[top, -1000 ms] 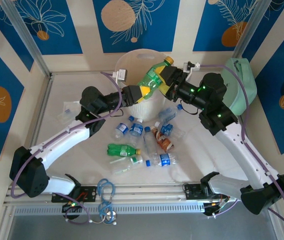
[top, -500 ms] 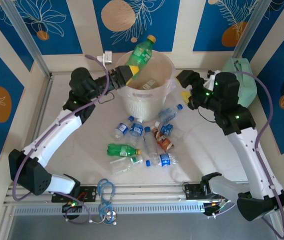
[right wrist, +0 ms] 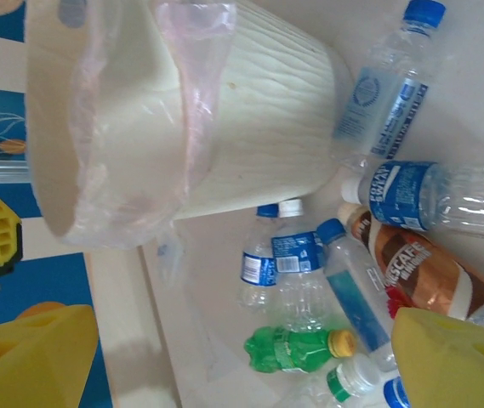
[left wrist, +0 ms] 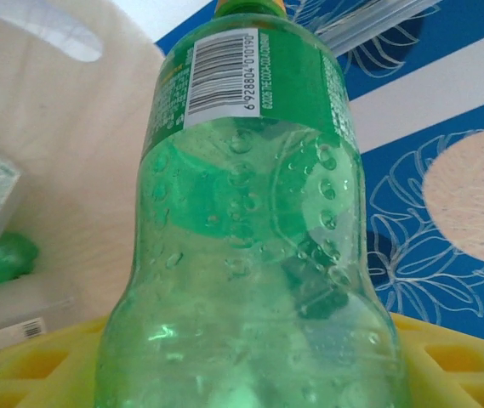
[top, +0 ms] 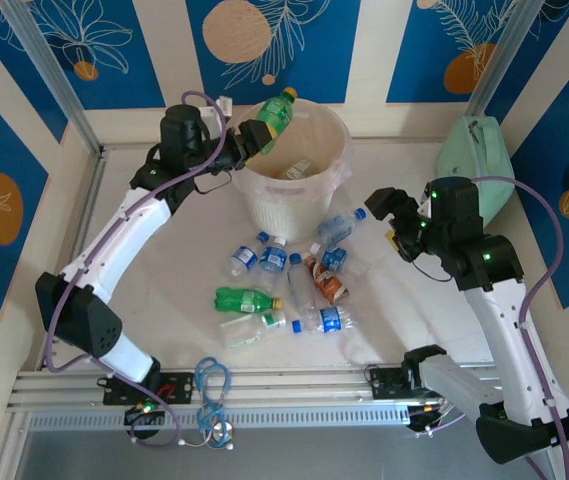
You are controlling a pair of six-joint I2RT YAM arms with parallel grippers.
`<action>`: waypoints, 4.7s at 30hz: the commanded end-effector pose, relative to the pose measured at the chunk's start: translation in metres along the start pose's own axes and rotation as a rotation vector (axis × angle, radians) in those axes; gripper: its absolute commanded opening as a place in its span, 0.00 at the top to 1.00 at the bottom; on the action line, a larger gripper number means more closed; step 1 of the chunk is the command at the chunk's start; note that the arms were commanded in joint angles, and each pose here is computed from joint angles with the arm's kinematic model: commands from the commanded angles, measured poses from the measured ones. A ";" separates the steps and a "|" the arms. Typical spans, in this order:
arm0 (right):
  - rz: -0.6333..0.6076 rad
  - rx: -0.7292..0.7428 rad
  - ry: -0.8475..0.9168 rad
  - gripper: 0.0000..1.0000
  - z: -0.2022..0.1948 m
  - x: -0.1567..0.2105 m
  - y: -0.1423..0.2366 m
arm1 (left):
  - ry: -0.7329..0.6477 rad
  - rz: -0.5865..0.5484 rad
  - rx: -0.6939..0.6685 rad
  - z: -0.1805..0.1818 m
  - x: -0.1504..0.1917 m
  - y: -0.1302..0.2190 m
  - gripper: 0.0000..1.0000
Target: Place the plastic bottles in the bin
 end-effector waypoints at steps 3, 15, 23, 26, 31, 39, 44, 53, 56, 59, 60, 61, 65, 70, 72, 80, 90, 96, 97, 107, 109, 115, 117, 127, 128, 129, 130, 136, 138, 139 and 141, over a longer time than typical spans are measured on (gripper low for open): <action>-0.015 0.052 0.020 0.11 -0.014 -0.001 0.002 | -0.019 -0.004 -0.059 0.006 -0.007 -0.001 0.26; 0.040 0.170 -0.029 0.15 -0.024 -0.026 -0.029 | -0.129 -0.065 -0.025 -0.028 -0.024 0.021 0.15; 0.110 0.259 -0.122 0.21 -0.036 -0.059 -0.089 | -0.284 -0.139 0.040 -0.060 -0.007 0.067 0.14; 0.136 0.328 -0.161 0.22 -0.044 -0.069 -0.114 | -0.304 -0.142 0.057 -0.060 0.010 0.084 0.13; 0.159 0.410 -0.192 0.20 -0.051 -0.077 -0.154 | -0.285 -0.107 0.070 -0.051 0.045 0.104 0.13; 0.220 0.519 -0.271 0.16 -0.071 -0.078 -0.213 | -0.207 -0.046 0.088 -0.032 0.088 0.116 0.13; 0.251 0.571 -0.308 0.13 -0.083 -0.075 -0.237 | -0.192 -0.031 0.073 -0.025 0.098 0.119 0.13; 0.279 0.640 -0.315 0.08 -0.095 -0.075 -0.266 | -0.163 -0.021 0.098 -0.022 0.103 0.114 0.13; 0.289 0.666 -0.336 0.10 -0.102 -0.074 -0.272 | -0.152 -0.018 0.096 -0.019 0.106 0.113 0.14; 0.289 0.686 -0.354 0.12 -0.109 -0.073 -0.276 | -0.147 -0.015 0.091 -0.016 0.107 0.112 0.14; 0.290 0.690 -0.356 0.13 -0.111 -0.072 -0.278 | -0.149 -0.017 0.091 -0.017 0.106 0.112 0.14; 0.292 0.690 -0.357 0.14 -0.111 -0.072 -0.279 | -0.151 -0.017 0.090 -0.017 0.106 0.112 0.14; 0.295 0.702 -0.357 0.20 -0.118 -0.071 -0.284 | -0.154 -0.018 0.086 -0.019 0.104 0.113 0.14; 0.307 0.702 -0.364 0.26 -0.125 -0.068 -0.290 | -0.149 -0.015 0.080 -0.019 0.103 0.113 0.15; 0.308 0.707 -0.364 0.30 -0.127 -0.069 -0.291 | -0.144 -0.022 0.075 -0.019 0.102 0.115 0.15; 0.276 0.684 -0.347 0.42 -0.122 -0.075 -0.278 | -0.131 -0.029 0.046 -0.015 0.101 0.114 0.15; 0.207 0.569 -0.295 0.46 -0.098 -0.079 -0.238 | -0.141 -0.048 0.045 -0.025 0.088 0.117 0.11; 0.132 0.453 -0.246 0.47 -0.079 -0.085 -0.197 | -0.172 -0.055 0.052 -0.032 0.083 0.120 0.07; 0.122 0.431 -0.241 0.47 -0.077 -0.086 -0.189 | -0.176 -0.056 0.052 -0.033 0.082 0.120 0.06; 0.024 0.201 -0.074 0.47 -0.048 -0.064 -0.086 | -0.235 0.013 0.194 -0.058 0.088 0.112 0.01; 0.014 0.134 -0.028 0.47 -0.036 -0.055 -0.066 | -0.257 0.038 0.215 -0.064 0.092 0.108 0.00; 0.051 -0.130 0.083 0.47 0.011 -0.022 -0.014 | -0.289 0.099 0.307 -0.086 0.104 0.090 0.00; 0.082 -0.236 0.101 0.46 0.029 -0.009 -0.001 | -0.263 0.100 0.371 -0.095 0.104 0.084 0.00; 0.182 -0.416 0.224 0.46 0.089 0.035 0.023 | -0.389 0.148 0.413 -0.122 0.115 0.074 0.00; 0.193 -0.424 0.234 0.46 0.094 0.039 0.023 | -0.406 0.159 0.411 -0.123 0.118 0.073 0.00; 0.202 -0.433 0.244 0.46 0.098 0.043 0.025 | -0.423 0.164 0.409 -0.124 0.120 0.073 0.00; 0.210 -0.438 0.250 0.46 0.101 0.045 0.025 | -0.440 0.167 0.403 -0.124 0.121 0.073 0.00; 0.247 -0.453 0.266 0.45 0.109 0.059 0.024 | -0.555 0.204 0.344 -0.127 0.134 0.067 0.00; 0.255 -0.452 0.268 0.45 0.109 0.062 0.023 | -0.585 0.231 0.331 -0.130 0.139 0.064 0.00; 0.258 -0.454 0.270 0.45 0.110 0.063 0.023 | -0.598 0.240 0.328 -0.131 0.141 0.062 0.00; 0.261 -0.451 0.273 0.45 0.110 0.065 0.022 | -0.626 0.256 0.314 -0.132 0.146 0.060 0.00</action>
Point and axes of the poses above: each hand's point on the last joint's axis, 136 mm out from that joint toward the fingers, its own y axis back along the fingers, its own z axis along the line the jaws close on, x = y × z, the point moved 2 cm from there along y, back along the fingers, and after that the axes turned 12 degrees about -y, right-handed, at the moved point
